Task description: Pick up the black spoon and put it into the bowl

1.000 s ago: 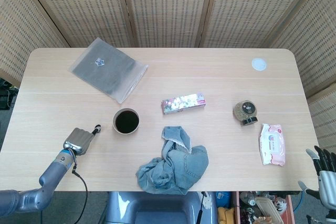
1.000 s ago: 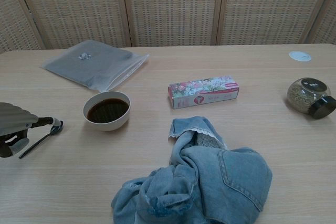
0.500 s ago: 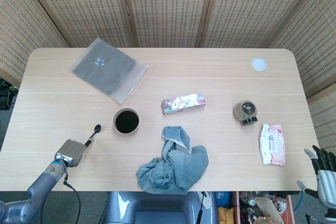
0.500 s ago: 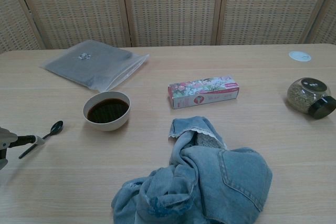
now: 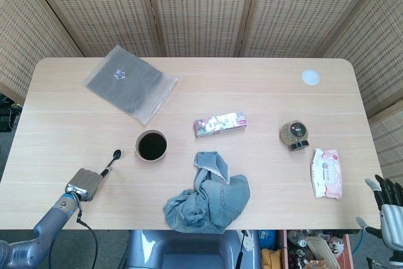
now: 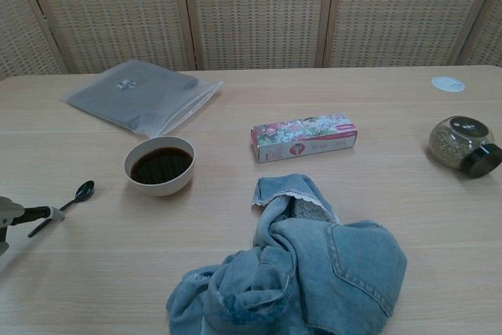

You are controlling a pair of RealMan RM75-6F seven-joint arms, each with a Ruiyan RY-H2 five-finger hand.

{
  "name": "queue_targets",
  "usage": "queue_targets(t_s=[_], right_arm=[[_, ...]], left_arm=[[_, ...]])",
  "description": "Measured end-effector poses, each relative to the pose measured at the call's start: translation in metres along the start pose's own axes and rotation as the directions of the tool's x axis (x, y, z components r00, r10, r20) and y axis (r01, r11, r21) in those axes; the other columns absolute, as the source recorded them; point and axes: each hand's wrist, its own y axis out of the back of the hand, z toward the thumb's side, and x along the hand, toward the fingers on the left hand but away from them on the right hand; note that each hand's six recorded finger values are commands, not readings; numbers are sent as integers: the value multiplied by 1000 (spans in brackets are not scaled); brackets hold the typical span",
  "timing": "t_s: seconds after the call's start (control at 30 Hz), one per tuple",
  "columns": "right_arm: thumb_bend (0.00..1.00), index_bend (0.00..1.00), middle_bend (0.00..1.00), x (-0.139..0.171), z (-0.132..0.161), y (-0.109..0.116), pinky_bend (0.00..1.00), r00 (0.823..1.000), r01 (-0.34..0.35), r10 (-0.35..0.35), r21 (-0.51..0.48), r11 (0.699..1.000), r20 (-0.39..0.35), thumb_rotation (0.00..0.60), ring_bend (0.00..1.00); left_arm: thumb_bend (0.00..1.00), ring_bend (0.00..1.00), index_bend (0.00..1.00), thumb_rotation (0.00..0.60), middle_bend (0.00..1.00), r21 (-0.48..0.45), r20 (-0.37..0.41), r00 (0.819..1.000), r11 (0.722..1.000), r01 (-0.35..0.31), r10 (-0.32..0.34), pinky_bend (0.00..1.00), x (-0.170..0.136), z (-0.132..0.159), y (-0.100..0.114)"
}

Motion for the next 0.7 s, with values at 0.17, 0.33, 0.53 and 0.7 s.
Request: queue_targets(t_s=[0.17,0.33,0.53,0.7], right_arm=[[213,171,144,0,0,-1,0,1000,-3,3,0,1000,1,600,0],[212,171,144,-1,-1,-1,0,1000,-5,5,1,1000,4,600,0],[213,172,144,0,-1,-2,0,1000,-5,5,3,1000,6,600,0],[213,171,144,0,0,-1,0,1000,-5,5,4,1000,7,600,0]], left_arm=[[701,750,0,600,827,-4,-18,1000,1000,-5,5,651,3,-5,3],[701,751,0,600,827,-8,-37,999,1000,-7,7,651,7,-10,6],[701,751,0,600,826,-6,-59,998,1000,-7,7,651,14,-16,11],[701,750,0,600,826,-7,-77,997,1000,-15,14,651,20,-21,18]])
